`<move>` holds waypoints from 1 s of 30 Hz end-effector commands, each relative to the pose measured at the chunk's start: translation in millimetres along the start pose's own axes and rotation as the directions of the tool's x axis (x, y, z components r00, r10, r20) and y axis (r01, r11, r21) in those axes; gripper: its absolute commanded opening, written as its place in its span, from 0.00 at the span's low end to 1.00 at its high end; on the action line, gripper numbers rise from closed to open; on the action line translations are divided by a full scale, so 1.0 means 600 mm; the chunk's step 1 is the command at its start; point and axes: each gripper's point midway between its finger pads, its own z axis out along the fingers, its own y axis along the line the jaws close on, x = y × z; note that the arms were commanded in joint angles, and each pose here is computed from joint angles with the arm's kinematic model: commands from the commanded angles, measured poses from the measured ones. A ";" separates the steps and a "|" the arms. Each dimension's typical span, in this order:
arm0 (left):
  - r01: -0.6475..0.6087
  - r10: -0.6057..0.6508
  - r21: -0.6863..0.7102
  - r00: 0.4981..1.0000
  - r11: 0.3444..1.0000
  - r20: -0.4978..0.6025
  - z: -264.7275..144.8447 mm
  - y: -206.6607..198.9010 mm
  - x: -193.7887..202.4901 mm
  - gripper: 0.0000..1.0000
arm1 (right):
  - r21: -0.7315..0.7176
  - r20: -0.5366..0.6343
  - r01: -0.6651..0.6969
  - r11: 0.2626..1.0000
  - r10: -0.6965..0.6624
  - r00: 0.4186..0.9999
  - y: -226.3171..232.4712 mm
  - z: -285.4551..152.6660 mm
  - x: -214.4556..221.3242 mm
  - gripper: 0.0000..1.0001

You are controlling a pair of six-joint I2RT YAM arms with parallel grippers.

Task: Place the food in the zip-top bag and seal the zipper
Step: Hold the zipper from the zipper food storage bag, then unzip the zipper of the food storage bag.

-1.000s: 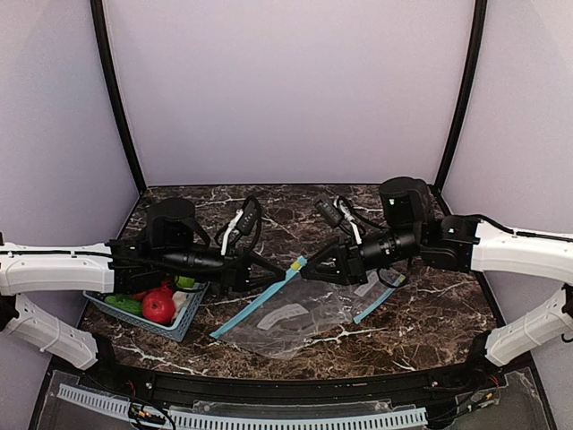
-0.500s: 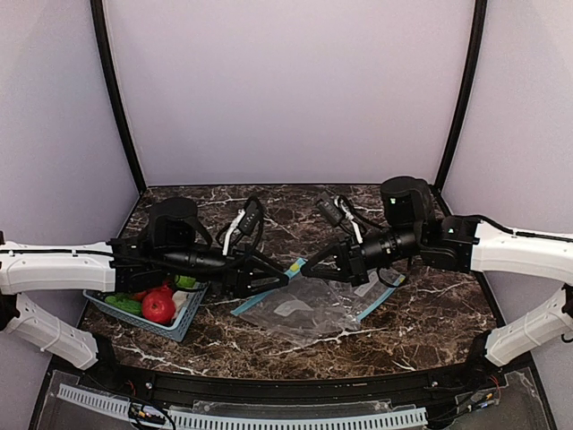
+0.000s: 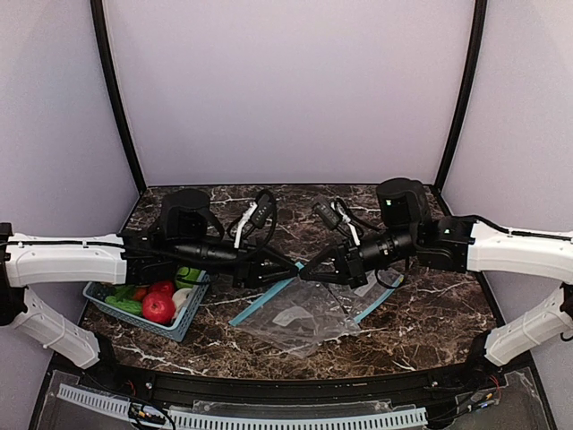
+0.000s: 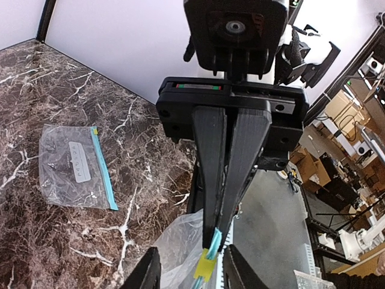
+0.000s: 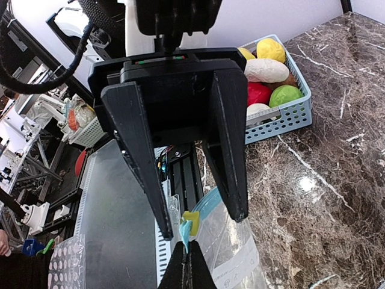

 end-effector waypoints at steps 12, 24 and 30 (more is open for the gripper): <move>-0.015 0.015 0.026 1.000 1.000 -0.001 0.002 -0.010 -0.004 0.01 | 0.022 0.034 0.006 1.000 -0.007 0.999 -0.008 0.000 -0.019 0.00; -0.010 0.010 0.012 1.000 1.000 -0.014 0.001 -0.005 0.004 0.01 | 0.094 0.075 0.009 0.996 -0.016 0.997 -0.021 -0.012 -0.032 0.00; -0.012 0.011 -0.014 1.000 1.000 -0.026 -0.002 0.002 0.009 0.01 | 0.159 0.133 0.015 0.987 -0.037 0.990 -0.024 -0.035 -0.052 0.00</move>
